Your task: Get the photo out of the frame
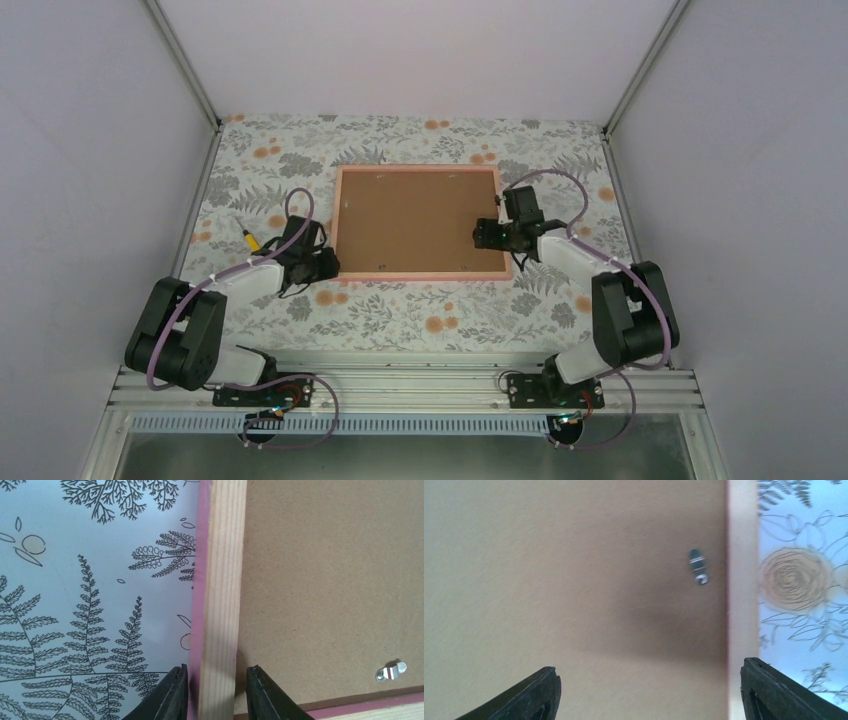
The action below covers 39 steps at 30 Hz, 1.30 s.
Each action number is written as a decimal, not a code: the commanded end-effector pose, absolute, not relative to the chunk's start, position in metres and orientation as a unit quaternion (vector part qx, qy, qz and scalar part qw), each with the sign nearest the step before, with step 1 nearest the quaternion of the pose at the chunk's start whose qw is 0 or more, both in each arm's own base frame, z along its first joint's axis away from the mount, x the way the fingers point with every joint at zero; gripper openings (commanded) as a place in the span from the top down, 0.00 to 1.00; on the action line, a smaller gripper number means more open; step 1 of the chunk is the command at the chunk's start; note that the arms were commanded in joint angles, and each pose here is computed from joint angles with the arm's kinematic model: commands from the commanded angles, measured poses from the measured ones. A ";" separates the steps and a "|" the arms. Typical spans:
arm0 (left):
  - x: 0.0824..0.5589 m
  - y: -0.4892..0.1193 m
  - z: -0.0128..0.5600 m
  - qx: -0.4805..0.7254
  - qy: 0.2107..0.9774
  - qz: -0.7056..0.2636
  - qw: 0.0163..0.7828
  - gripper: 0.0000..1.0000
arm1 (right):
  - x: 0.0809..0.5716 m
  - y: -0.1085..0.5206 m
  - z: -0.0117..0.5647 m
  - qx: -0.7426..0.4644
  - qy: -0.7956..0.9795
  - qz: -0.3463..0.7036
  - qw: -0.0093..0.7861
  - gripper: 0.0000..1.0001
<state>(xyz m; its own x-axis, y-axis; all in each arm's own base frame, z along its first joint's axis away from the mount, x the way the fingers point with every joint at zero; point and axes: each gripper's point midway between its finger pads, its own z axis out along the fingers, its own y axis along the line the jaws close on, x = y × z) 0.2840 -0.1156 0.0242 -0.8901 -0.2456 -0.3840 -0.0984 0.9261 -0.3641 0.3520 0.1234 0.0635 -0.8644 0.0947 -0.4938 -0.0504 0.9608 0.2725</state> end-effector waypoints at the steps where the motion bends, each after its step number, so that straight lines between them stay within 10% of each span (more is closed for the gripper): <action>1: 0.288 -0.112 0.030 -0.089 0.957 -0.154 0.227 0.71 | 0.330 0.139 0.068 -0.017 0.956 0.125 0.265 0.19; 21: 0.292 -0.111 0.046 -0.092 0.951 -0.157 0.249 0.96 | 0.260 0.269 0.082 -0.312 0.894 0.046 0.317 0.18; 39: 0.290 -0.119 0.080 -0.076 0.945 -0.176 0.265 0.98 | 0.243 0.280 0.066 -0.415 0.775 -0.239 0.413 0.20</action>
<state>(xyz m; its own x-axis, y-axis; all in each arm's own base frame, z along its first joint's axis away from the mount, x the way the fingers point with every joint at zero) 0.2680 -0.1027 0.0424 -0.8925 -0.2200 -0.3938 -0.1041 0.9499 -0.2947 0.2272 0.2802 0.0470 -0.3950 -0.7976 -0.4559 -0.5781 0.6015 -0.5513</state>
